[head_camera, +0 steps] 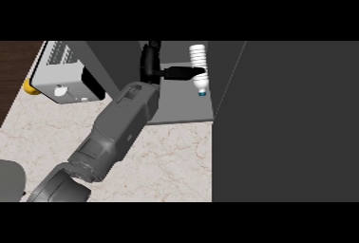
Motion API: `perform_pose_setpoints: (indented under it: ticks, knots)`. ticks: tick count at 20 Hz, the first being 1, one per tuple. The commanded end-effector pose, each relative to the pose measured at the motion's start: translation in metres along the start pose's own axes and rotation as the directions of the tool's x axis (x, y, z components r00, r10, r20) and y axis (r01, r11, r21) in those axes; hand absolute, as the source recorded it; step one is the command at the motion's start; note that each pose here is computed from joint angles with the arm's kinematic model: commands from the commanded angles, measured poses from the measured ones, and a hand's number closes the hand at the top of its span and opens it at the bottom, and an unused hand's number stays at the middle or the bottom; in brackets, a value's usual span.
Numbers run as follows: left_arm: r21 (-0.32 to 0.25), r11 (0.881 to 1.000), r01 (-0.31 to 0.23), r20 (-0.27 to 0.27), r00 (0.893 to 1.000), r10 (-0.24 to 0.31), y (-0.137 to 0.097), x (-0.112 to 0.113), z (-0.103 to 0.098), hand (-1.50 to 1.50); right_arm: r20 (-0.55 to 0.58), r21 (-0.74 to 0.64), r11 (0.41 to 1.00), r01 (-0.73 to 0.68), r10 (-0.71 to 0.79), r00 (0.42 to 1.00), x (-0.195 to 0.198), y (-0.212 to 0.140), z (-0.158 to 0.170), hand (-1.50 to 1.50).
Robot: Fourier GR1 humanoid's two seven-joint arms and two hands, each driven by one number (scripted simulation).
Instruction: Pick up the bottled water, place it into the cabinet and close the cabinet
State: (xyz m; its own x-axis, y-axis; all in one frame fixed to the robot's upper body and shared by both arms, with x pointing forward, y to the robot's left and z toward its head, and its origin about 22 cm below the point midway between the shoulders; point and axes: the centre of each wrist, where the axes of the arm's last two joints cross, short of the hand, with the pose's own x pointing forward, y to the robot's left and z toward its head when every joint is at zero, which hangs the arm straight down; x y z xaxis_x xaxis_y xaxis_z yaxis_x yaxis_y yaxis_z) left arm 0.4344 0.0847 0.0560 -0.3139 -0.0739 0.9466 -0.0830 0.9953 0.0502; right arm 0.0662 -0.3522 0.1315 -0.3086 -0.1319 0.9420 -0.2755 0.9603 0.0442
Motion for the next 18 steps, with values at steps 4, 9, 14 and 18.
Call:
perform_pose_setpoints:
  ticks: [4,9,14,18]
  knots:
    - [-0.006,0.997,-0.074,0.029,0.997,0.074,-0.001,-0.006,0.013,-1.5,0.043,0.01,1.0,-0.015,0.014,0.999,0.025,0.03,-0.01,-1.5]
    - [-0.023,0.988,-0.151,-0.001,0.989,0.151,-0.008,-0.015,0.042,-1.5,0.016,0.029,1.0,-0.006,0.005,1.0,0.018,0.025,-0.009,-1.5]
    - [-0.1,0.976,-0.193,-0.033,0.981,0.19,-0.015,-0.023,0.086,-1.5,-0.001,-0.011,0.999,-0.039,0.039,0.999,0.022,0.026,0.0,-1.5]
    - [-0.116,0.961,-0.249,-0.052,0.968,0.245,-0.022,-0.017,0.126,-1.5,-0.001,-0.041,0.999,-0.02,0.02,1.0,0.024,0.016,0.004,-1.5]
